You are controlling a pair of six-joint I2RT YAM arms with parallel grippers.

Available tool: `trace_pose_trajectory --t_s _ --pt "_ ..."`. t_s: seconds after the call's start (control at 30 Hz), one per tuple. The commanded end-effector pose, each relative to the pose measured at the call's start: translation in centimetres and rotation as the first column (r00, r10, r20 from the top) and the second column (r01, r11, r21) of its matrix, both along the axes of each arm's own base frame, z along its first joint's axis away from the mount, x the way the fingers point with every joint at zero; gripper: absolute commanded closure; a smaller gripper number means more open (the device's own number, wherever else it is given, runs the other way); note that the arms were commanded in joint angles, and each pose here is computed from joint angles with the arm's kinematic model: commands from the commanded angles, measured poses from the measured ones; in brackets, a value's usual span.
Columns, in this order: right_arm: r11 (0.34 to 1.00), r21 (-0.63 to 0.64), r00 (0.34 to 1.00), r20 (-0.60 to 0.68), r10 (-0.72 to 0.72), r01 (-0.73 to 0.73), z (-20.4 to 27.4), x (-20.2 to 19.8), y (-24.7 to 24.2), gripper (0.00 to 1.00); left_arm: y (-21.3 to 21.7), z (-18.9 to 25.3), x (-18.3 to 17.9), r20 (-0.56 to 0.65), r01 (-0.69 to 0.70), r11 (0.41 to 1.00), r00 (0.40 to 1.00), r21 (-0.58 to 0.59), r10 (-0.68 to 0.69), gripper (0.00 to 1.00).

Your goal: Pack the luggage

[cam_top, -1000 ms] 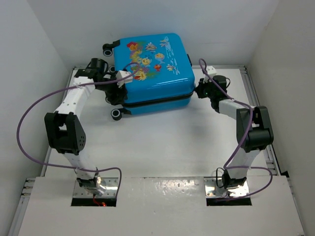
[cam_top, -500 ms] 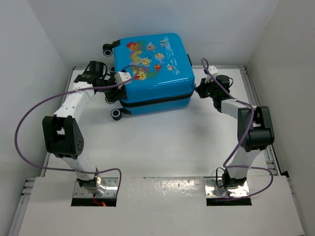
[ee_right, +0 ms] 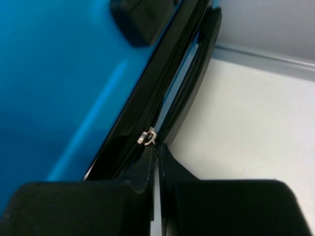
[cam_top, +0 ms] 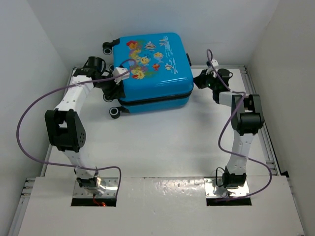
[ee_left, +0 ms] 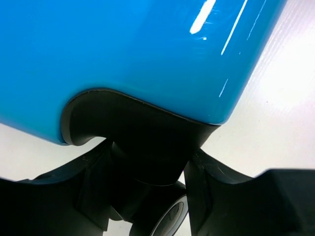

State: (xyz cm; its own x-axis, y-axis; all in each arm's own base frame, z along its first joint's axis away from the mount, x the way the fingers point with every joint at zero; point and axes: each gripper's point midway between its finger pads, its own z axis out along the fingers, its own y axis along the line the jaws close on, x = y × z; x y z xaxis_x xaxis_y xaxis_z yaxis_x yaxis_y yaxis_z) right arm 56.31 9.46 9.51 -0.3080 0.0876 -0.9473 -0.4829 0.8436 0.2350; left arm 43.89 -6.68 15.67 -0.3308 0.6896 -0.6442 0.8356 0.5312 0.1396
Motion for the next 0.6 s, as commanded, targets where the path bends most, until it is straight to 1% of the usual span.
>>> trace_pose_trajectory --t_s 0.0,0.03,0.1,0.13,0.2,0.23,0.27,0.3,0.37,0.4,0.43,0.47,0.5,0.53,0.57 --pt "0.986 0.055 0.974 0.158 -0.164 0.157 4.3 4.8 -5.7 1.0 9.6 -4.5 7.6 0.123 -0.403 0.901 0.914 0.161 0.387 1.0" --pt "0.985 0.065 0.976 0.139 -0.168 0.16 2.9 5.2 -5.9 1.0 9.8 -4.3 8.2 0.131 -0.417 0.895 0.907 0.161 0.399 1.0" --pt "0.981 0.101 0.966 0.184 -0.18 0.163 4.6 6.7 -6.3 1.0 10.0 -4.6 8.6 0.124 -0.443 0.883 0.896 0.154 0.427 1.0" --pt "0.981 0.103 0.968 0.172 -0.182 0.166 2.9 7.1 -6.5 1.0 10.4 -4.7 9.1 0.119 -0.467 0.873 0.883 0.139 0.454 1.0" --pt "0.979 0.122 0.958 0.219 -0.186 0.162 4.9 8.8 -6.5 1.0 10.3 -4.6 9.5 0.115 -0.484 0.866 0.874 0.124 0.472 1.0" --pt "0.978 0.125 0.958 0.213 -0.191 0.167 3.8 9.8 -6.6 1.0 10.1 -4.3 9.7 0.113 -0.492 0.864 0.869 0.104 0.481 1.0" --pt "0.977 0.128 0.957 0.217 -0.194 0.169 3.8 10.2 -6.6 1.0 10.2 -4.3 10.0 0.117 -0.492 0.864 0.869 0.102 0.481 1.0" --pt "0.976 0.141 0.947 0.252 -0.199 0.168 5.0 11.5 -6.6 1.0 10.1 -4.3 10.0 0.112 -0.5 0.861 0.865 0.096 0.49 1.0" --pt "0.97 0.15 0.953 0.21 -0.218 0.189 2.2 12.6 -6.9 1.0 9.7 -4.3 10.0 0.112 -0.504 0.858 0.862 0.098 0.494 1.0" --pt "0.969 0.156 0.952 0.209 -0.224 0.193 2.1 13.0 -6.9 1.0 9.7 -4.3 10.0 0.112 -0.504 0.858 0.862 0.098 0.494 1.0" --pt "0.965 0.166 0.939 0.249 -0.238 0.201 3.7 14.2 -7.1 1.0 9.2 -3.8 10.0 0.116 -0.503 0.86 0.862 0.09 0.493 1.0" --pt "0.961 0.17 0.938 0.236 -0.254 0.217 2.5 14.7 -7.4 1.0 9.2 -4.2 9.8 0.107 -0.502 0.86 0.864 0.094 0.493 1.0" --pt "0.958 0.182 0.92 0.288 -0.266 0.221 4.9 15.8 -7.5 1.0 9.1 -3.6 9.8 0.112 -0.511 0.856 0.858 0.082 0.501 1.0" --pt "0.955 0.18 0.925 0.26 -0.279 0.237 2.7 16.2 -7.7 1.0 8.6 -4.2 9.4 0.097 -0.508 0.857 0.861 0.084 0.5 1.0" --pt "0.95 0.186 0.912 0.284 -0.297 0.251 3.8 16.9 -7.9 1.0 8.6 -4.1 9.1 0.094 -0.507 0.857 0.861 0.086 0.5 1.0"
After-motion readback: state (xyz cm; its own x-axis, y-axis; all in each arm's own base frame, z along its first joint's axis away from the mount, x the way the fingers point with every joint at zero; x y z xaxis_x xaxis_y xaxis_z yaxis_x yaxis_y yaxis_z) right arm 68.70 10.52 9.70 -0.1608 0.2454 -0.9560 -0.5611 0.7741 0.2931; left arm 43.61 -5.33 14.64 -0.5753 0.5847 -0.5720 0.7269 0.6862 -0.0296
